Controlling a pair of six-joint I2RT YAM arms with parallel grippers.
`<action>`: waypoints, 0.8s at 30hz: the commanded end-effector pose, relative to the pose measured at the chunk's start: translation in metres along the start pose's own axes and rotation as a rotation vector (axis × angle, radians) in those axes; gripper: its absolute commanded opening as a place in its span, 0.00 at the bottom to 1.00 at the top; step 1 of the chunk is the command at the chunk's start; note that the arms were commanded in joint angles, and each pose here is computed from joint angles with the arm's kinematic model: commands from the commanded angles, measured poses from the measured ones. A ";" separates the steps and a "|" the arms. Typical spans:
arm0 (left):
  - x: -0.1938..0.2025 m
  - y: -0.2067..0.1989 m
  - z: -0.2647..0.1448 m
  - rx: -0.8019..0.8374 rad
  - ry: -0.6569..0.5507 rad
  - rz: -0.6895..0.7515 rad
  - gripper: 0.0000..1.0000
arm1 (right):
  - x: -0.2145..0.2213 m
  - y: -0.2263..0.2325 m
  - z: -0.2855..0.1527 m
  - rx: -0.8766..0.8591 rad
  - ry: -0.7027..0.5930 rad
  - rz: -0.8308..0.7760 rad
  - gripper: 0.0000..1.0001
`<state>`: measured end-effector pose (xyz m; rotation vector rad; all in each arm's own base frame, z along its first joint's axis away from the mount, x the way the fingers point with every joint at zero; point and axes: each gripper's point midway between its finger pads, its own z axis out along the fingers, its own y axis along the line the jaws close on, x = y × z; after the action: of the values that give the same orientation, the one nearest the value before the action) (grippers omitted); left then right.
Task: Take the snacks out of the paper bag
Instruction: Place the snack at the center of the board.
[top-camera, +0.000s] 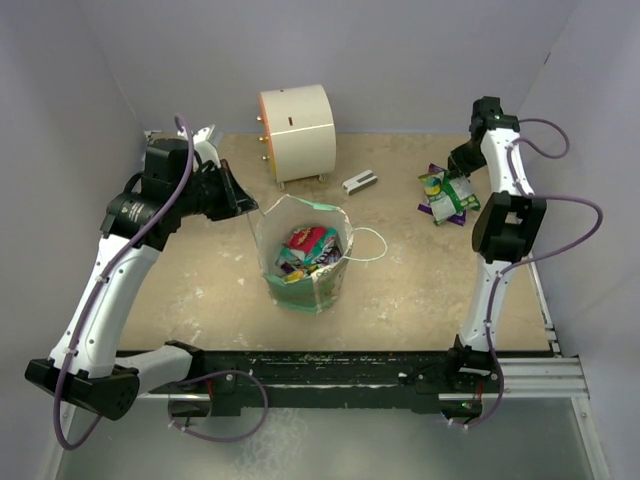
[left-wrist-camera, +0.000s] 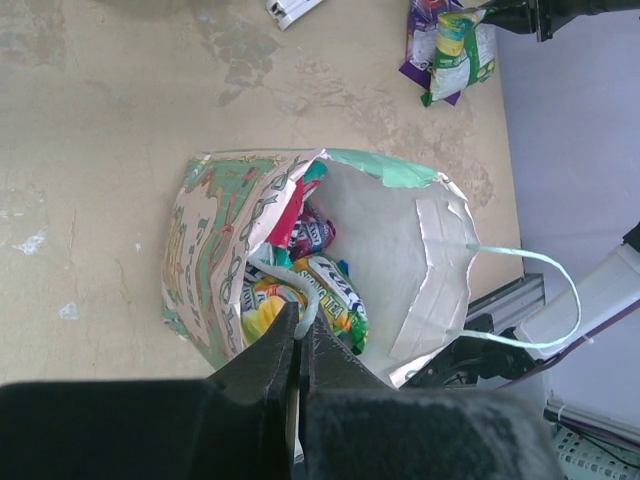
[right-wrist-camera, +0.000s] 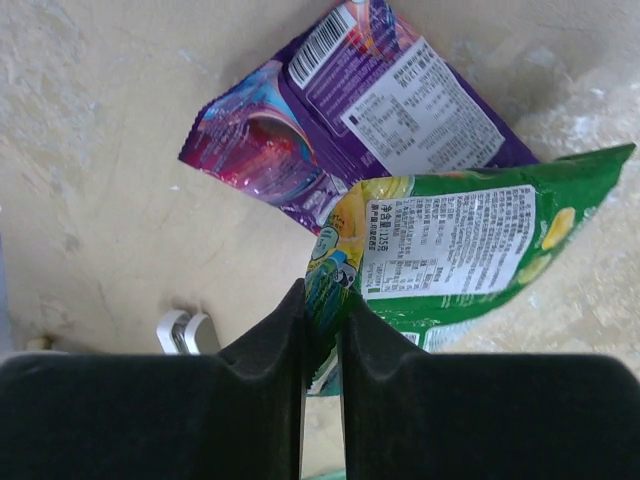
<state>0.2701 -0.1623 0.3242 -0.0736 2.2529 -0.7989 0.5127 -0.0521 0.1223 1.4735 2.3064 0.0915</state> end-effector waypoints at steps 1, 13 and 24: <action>-0.031 -0.013 -0.009 0.025 -0.107 0.059 0.00 | -0.025 0.030 0.000 -0.110 -0.074 0.041 0.17; -0.036 -0.019 -0.006 0.044 -0.105 0.069 0.00 | -0.032 0.050 0.056 -0.168 -0.114 -0.018 0.22; -0.035 -0.023 -0.009 0.067 -0.117 0.033 0.00 | -0.048 0.060 -0.012 -0.271 -0.188 -0.194 0.77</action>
<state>0.2811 -0.1620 0.3253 -0.0708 2.2568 -0.7687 0.5790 -0.0608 0.0840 1.2513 2.2506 0.1675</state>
